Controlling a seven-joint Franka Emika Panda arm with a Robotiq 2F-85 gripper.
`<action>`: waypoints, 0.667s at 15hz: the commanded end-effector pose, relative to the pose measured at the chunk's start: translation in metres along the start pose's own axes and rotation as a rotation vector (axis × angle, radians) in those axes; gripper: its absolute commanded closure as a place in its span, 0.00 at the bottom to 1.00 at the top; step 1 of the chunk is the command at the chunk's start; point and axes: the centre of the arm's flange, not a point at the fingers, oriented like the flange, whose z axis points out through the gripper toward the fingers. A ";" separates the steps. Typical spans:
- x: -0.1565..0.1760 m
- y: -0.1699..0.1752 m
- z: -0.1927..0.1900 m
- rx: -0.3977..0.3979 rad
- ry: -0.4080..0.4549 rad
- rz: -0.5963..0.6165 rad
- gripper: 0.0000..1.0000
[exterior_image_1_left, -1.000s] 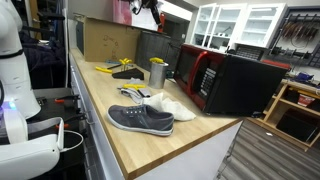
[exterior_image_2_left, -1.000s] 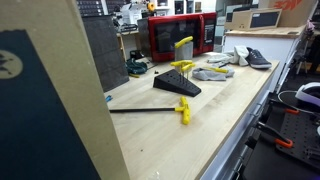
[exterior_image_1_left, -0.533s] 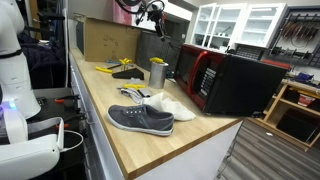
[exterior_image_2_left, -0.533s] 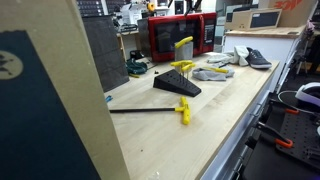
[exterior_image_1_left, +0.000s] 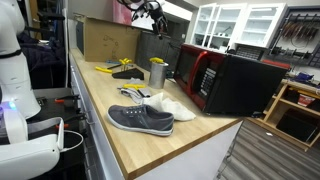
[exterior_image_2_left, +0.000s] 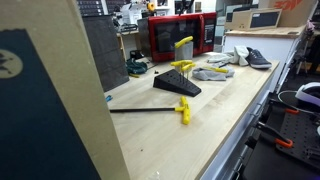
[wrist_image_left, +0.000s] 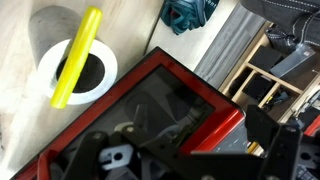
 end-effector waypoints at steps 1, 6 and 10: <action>-0.003 -0.004 0.006 -0.021 0.020 0.099 0.00; 0.005 0.021 0.022 -0.091 0.128 0.194 0.00; -0.005 0.036 0.033 -0.130 0.116 0.243 0.00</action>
